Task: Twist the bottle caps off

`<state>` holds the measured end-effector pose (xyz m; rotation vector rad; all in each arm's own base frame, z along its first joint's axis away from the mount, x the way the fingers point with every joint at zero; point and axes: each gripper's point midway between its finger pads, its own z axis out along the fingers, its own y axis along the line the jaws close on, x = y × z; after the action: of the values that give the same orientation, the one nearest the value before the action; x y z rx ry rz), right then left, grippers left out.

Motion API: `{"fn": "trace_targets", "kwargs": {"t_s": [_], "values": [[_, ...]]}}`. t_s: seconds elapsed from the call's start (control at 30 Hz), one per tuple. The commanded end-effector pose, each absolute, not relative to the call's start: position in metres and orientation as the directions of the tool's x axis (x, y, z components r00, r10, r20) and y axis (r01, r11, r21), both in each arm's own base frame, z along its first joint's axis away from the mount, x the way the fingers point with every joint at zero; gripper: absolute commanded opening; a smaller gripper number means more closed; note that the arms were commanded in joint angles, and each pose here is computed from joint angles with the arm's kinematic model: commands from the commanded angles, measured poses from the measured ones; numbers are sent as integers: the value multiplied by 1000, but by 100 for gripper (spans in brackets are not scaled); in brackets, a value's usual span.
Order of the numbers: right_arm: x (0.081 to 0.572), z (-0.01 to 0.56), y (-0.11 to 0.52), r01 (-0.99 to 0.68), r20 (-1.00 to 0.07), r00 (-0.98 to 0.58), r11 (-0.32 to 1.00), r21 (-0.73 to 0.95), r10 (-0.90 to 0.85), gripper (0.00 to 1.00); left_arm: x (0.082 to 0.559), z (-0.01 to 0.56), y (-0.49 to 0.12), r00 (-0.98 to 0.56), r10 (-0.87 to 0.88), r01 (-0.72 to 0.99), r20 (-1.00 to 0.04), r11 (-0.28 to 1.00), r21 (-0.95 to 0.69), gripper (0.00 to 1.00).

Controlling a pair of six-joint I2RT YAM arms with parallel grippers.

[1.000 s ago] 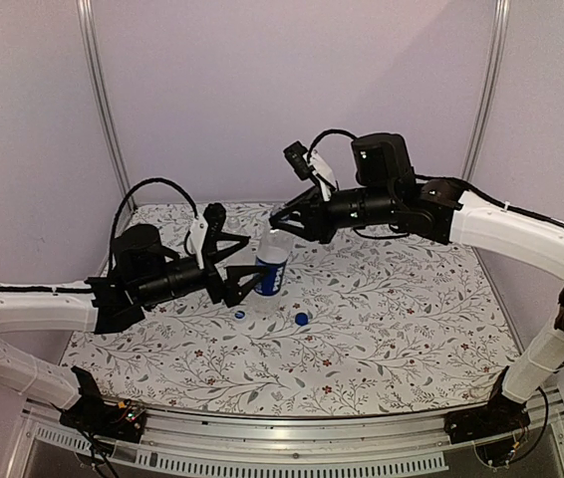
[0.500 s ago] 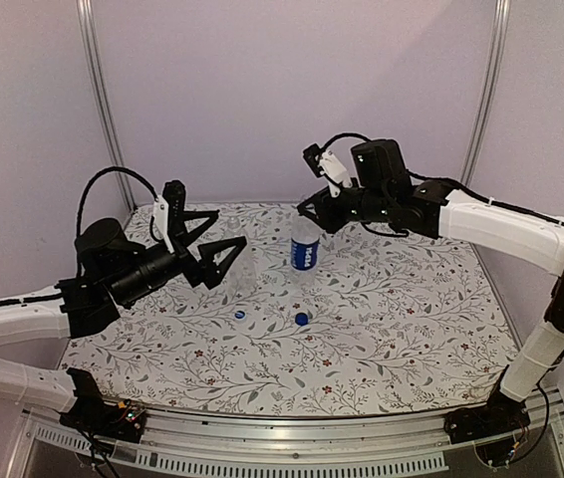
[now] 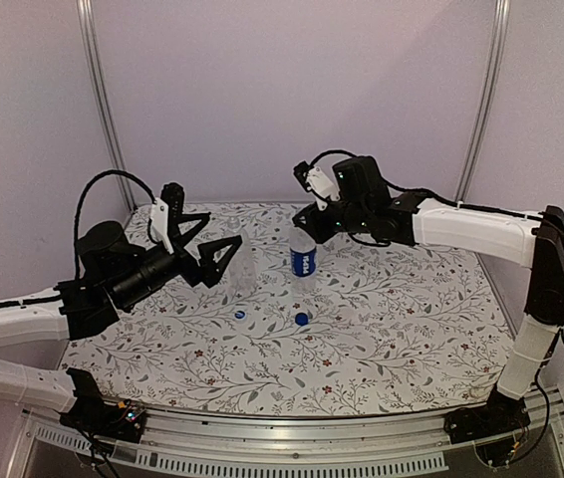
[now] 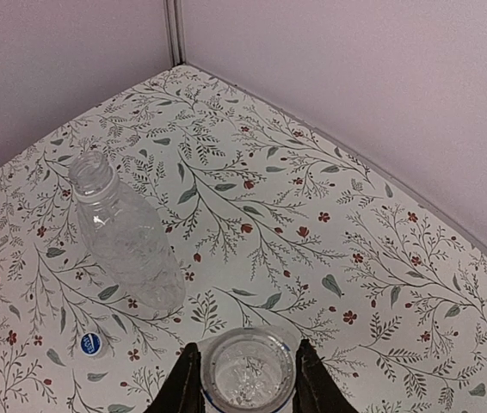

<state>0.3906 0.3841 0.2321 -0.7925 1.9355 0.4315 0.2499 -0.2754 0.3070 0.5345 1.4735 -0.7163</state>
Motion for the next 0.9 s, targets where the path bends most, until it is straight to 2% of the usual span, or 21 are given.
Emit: {"fn": "trace_targets", "kwargs": {"t_s": [0.0,0.13,0.33,0.7,0.87], "values": [[399,230,386,-677,-897,-299,735,-42,-327,0,251,301,-272,-40,-91,703,-995,705,-93,100],[398,220,384,-678,-887,-308,734,-48,-343,0,252,300,-271,-40,-90,699,-995,709,-92,100],[397,210,384,-681,-874,-321,730,-54,-365,6,253,298,-270,-39,-86,695,-996,714,-88,100],[397,204,387,-691,-856,-341,721,-52,-388,41,254,298,-268,-40,-88,685,-995,723,-91,100],[401,207,388,-687,-856,-342,725,-54,-387,48,254,297,-266,-41,-88,680,-995,728,-92,100]]}}
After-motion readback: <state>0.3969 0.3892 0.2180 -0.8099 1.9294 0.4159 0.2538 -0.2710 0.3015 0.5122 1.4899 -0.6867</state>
